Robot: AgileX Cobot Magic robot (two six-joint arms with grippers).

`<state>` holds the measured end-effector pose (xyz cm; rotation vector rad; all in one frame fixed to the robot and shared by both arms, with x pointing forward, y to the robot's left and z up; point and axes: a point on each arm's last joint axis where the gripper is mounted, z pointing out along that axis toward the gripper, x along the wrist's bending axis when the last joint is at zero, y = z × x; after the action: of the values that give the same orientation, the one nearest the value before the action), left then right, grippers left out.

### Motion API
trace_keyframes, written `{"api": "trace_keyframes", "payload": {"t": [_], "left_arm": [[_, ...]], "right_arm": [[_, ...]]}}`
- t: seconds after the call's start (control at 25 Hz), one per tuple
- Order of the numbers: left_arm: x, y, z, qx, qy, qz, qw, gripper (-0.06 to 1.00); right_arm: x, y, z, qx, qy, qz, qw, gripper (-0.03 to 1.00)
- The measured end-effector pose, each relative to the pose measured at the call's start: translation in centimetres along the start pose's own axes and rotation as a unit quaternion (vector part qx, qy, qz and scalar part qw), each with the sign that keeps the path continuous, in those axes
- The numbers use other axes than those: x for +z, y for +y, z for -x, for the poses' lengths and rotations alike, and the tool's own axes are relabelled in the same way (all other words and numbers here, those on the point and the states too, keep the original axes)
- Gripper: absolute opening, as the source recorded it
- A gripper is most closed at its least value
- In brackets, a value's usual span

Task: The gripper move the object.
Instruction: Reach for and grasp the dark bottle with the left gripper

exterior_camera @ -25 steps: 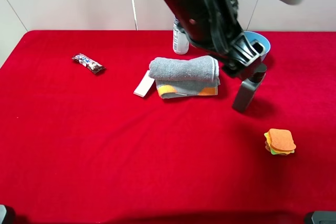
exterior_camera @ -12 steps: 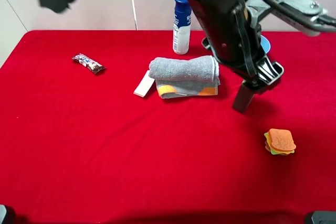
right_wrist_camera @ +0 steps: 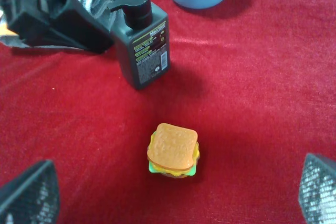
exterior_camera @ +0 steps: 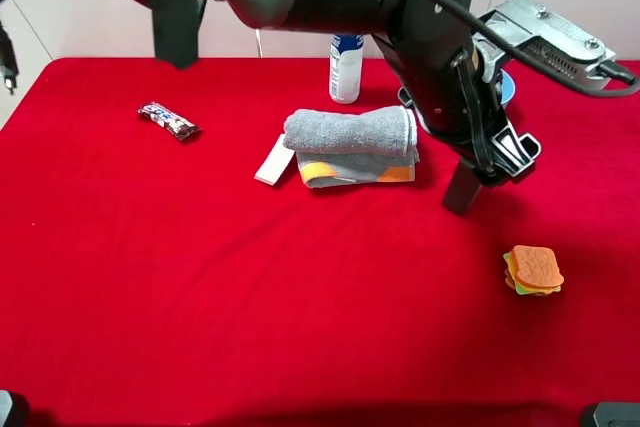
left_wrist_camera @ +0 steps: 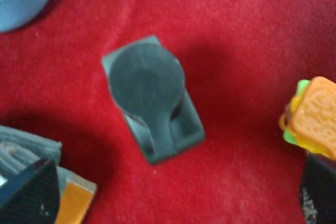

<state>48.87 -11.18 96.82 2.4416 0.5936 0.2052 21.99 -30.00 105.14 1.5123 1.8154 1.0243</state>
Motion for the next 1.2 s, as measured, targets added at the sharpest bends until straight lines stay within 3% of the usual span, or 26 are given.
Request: {"api": "trace_keyframes", "payload": {"t": [1.2], "left_arm": [[6.6, -1.2, -0.4, 0.011, 0.014, 0.04, 0.999, 0.9]], "right_arm": [[0.0, 0.0, 0.0, 0.0, 0.001, 0.0, 1.0, 0.69]]}}
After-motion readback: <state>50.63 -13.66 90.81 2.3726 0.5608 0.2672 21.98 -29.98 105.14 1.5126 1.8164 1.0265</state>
